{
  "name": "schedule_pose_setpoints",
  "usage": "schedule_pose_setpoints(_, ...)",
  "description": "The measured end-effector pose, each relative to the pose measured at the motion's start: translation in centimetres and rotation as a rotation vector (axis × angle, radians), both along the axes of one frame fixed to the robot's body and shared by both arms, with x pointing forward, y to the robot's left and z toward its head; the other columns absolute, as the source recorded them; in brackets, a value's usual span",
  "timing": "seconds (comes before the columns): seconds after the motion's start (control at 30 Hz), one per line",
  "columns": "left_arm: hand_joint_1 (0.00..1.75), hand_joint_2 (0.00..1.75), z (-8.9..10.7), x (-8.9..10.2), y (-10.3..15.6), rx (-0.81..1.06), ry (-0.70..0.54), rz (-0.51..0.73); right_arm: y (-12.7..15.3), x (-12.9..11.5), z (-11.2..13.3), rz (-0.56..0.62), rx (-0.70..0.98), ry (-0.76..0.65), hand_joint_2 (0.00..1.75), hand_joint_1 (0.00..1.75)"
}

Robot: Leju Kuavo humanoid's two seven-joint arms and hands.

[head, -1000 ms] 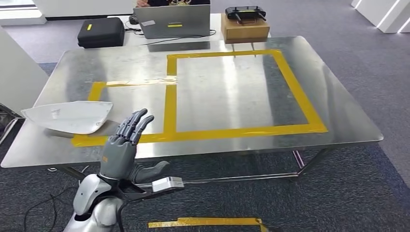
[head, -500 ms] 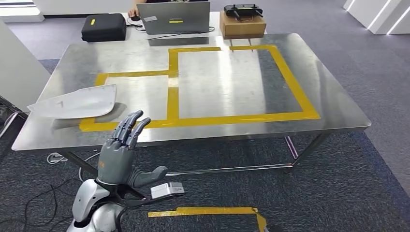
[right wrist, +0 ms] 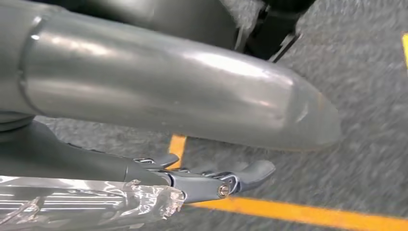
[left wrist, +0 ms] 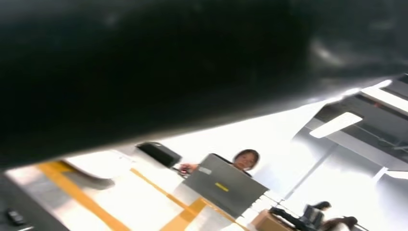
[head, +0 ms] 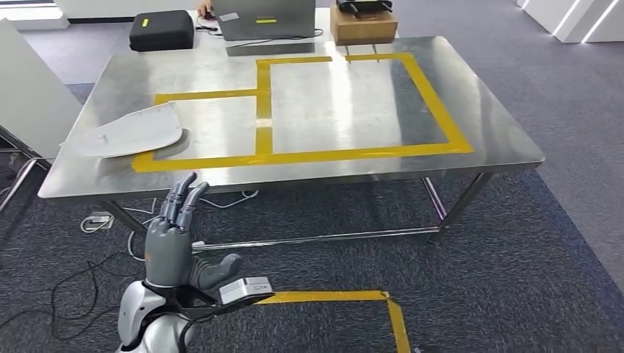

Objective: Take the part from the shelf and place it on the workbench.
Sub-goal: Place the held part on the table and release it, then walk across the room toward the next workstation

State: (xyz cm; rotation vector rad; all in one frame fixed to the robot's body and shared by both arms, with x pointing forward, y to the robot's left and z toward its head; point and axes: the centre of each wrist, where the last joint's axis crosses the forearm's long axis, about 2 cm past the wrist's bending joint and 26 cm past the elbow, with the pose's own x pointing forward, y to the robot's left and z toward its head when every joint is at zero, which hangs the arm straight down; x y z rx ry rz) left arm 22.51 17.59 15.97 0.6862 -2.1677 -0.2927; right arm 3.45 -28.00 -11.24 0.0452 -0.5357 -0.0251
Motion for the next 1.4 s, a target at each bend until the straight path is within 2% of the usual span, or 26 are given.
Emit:
schedule_pose_setpoints(0.3,0.0,0.0,-4.3,-2.1,4.0,-0.107,0.072,0.153,-0.5,-2.0,-0.2,0.022,-0.015,0.042,0.0,0.0)
schedule_pose_setpoints(0.57,0.0,0.0,-6.8,-3.5,6.1,-0.131,0.122,0.241,-0.4,-2.9,-0.2,0.033,-0.021,0.057,0.0,0.0)
schedule_pose_setpoints(0.8,0.0,0.0,-7.8,-4.2,6.9,-0.124,0.157,0.271,-0.4,-3.2,-0.2,0.045,-0.022,0.068,0.0,0.0)
schedule_pose_setpoints(1.4,0.0,0.0,-8.5,-5.0,7.8,-0.112,0.203,0.27,-0.8,-3.5,-0.2,0.08,-0.031,0.056,0.0,0.0)
